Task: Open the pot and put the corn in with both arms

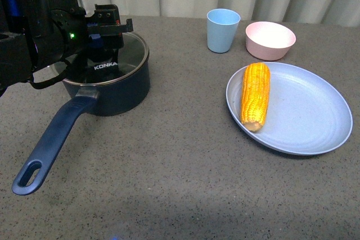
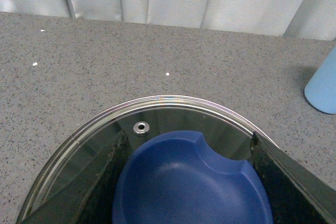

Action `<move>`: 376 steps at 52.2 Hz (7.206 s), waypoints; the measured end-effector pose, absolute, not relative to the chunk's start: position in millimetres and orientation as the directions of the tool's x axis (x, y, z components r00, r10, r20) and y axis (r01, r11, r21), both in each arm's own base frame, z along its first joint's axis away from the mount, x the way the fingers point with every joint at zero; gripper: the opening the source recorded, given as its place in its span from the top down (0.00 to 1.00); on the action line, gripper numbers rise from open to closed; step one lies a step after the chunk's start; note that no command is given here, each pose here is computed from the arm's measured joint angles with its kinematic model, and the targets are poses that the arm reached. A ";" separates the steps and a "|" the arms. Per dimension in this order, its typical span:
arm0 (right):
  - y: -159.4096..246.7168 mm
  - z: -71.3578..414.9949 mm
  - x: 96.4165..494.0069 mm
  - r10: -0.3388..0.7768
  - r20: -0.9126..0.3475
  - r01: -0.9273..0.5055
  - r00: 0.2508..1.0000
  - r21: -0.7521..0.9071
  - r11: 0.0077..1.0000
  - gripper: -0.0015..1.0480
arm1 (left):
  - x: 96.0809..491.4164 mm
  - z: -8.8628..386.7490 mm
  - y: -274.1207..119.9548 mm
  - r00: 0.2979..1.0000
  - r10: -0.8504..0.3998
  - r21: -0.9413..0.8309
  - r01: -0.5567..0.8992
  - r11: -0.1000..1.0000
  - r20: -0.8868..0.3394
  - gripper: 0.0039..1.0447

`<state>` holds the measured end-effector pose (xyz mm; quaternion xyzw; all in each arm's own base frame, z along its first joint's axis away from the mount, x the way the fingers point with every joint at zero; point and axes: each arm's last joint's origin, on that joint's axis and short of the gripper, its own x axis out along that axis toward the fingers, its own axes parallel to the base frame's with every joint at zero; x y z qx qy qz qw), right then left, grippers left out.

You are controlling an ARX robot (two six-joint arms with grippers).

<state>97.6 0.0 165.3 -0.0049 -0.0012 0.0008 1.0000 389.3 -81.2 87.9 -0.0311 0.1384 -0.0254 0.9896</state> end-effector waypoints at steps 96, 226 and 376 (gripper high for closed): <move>0.0 165.3 97.6 0.001 0.002 -0.001 1.000 -0.010 1.000 0.09 | 399.0 11.7 96.7 0.906 0.321 -0.142 -0.369 0.919 -0.274 0.41; 0.0 165.3 97.6 0.002 0.002 -0.002 1.000 -0.010 1.000 0.09 | 129.5 171.7 0.2 1.000 0.002 -0.007 -0.002 1.000 0.016 0.96; 101.4 71.5 369.7 0.142 -0.818 0.198 0.557 0.297 0.934 0.09 | 96.7 170.0 0.0 1.000 0.000 -0.005 0.000 1.000 0.017 0.06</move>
